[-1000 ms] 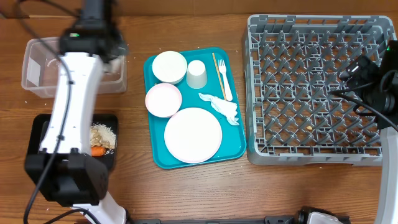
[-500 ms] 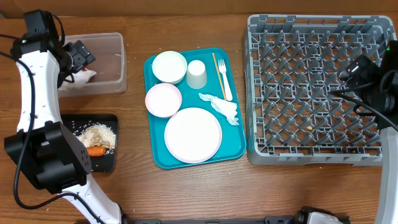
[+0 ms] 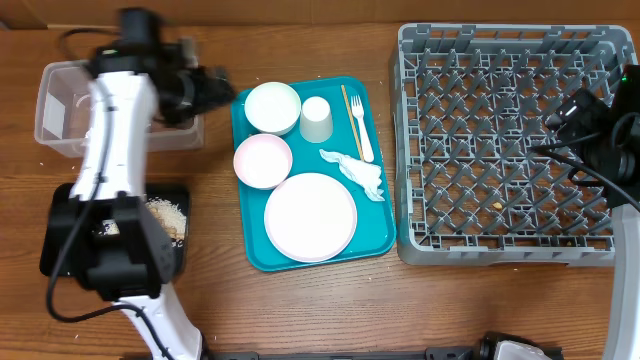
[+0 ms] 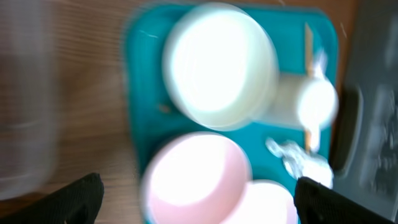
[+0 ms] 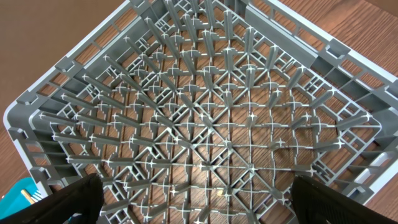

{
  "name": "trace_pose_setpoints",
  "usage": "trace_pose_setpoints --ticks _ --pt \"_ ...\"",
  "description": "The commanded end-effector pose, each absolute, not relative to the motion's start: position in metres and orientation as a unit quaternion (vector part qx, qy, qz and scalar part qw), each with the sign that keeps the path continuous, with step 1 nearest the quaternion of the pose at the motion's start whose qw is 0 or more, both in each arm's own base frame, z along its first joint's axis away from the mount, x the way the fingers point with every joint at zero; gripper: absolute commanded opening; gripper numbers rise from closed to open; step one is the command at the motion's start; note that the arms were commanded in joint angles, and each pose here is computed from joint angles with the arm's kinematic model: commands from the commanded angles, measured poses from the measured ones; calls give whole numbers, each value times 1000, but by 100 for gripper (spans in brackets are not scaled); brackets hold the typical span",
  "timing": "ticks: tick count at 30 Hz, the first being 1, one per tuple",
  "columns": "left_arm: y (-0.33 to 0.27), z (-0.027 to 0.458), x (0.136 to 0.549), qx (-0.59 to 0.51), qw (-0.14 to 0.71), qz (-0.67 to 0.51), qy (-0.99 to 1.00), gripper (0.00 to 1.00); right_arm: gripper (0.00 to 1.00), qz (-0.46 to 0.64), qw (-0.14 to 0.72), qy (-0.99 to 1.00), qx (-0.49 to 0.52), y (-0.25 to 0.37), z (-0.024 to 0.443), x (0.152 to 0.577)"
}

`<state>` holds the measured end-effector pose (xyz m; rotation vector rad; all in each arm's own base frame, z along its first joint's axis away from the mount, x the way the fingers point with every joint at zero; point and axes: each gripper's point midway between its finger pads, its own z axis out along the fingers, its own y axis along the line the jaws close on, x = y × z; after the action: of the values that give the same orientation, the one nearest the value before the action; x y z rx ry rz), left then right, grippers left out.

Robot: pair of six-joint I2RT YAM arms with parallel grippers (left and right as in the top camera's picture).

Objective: Sort waste into correct bins and load items into the dishwasher rack
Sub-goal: 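Carry the napkin left and release it into the clear bin, then reach the left gripper to the remaining napkin piece and grasp it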

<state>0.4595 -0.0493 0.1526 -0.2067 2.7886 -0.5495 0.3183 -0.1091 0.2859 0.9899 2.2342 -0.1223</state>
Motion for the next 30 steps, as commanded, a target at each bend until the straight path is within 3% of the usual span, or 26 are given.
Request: trace_pose_setpoints --ticks 1,4,7,15,21,30 --pt "-132 169 433 80 143 -192 968 100 100 -45 345 856 382 -110 289 320" --pt "-170 163 417 75 125 -162 976 98 100 -45 345 856 382 -110 289 320" --pt "-200 158 402 31 117 -130 984 91 100 -45 345 856 382 -110 289 320" --pt "-266 148 384 -33 131 -140 981 92 100 -45 345 856 382 -110 289 320" --pt "-280 125 393 -89 122 -149 977 87 100 -46 344 857 382 -110 288 320" --pt "-282 67 398 -127 80 -122 981 89 100 -46 342 857 382 -110 287 321"
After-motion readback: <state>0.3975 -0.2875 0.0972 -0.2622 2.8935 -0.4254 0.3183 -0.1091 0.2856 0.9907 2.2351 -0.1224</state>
